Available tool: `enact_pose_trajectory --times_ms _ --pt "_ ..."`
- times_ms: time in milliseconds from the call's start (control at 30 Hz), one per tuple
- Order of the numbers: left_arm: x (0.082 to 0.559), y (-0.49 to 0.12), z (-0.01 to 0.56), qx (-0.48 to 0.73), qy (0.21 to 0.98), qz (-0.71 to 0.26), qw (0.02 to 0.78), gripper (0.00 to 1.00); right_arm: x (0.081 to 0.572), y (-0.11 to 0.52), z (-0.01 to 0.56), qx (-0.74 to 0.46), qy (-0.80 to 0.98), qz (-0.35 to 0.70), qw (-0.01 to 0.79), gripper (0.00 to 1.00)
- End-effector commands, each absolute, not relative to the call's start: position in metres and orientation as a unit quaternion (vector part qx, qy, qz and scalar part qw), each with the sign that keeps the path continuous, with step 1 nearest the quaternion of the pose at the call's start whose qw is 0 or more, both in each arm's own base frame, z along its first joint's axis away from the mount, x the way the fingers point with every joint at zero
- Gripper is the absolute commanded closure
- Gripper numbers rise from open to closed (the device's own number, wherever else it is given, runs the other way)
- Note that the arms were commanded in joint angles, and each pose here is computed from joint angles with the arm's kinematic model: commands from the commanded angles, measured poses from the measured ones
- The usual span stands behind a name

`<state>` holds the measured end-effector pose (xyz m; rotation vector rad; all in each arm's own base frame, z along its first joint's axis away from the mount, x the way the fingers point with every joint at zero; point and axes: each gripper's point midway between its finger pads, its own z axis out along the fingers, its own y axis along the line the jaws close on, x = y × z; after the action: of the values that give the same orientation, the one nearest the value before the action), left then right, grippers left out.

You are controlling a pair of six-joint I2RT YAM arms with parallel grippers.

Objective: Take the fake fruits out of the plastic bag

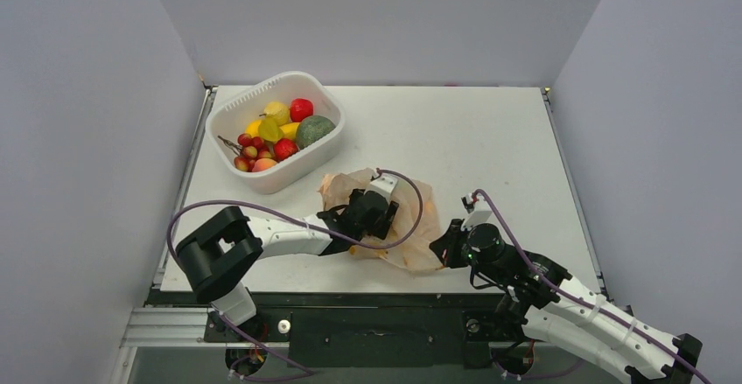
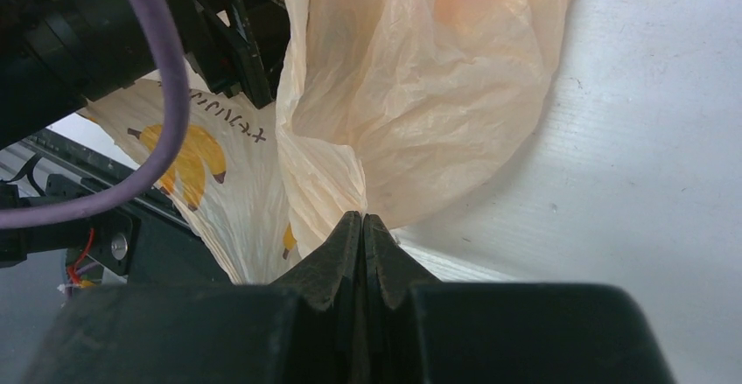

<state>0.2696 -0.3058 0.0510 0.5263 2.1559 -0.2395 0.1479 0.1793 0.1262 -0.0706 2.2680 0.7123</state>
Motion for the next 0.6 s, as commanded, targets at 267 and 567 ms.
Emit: enact_pose_trajectory --times_ms 267,567 --pt "0.248 -0.336 0.164 0.154 0.840 -0.276 0.441 1.00 0.178 0.164 0.153 0.025 0.863 0.238 0.444 1.00" --pt "0.181 -0.346 0.260 0.206 0.773 -0.496 0.339 1.00 0.219 0.128 0.176 0.113 0.853 0.156 0.486 1.00"
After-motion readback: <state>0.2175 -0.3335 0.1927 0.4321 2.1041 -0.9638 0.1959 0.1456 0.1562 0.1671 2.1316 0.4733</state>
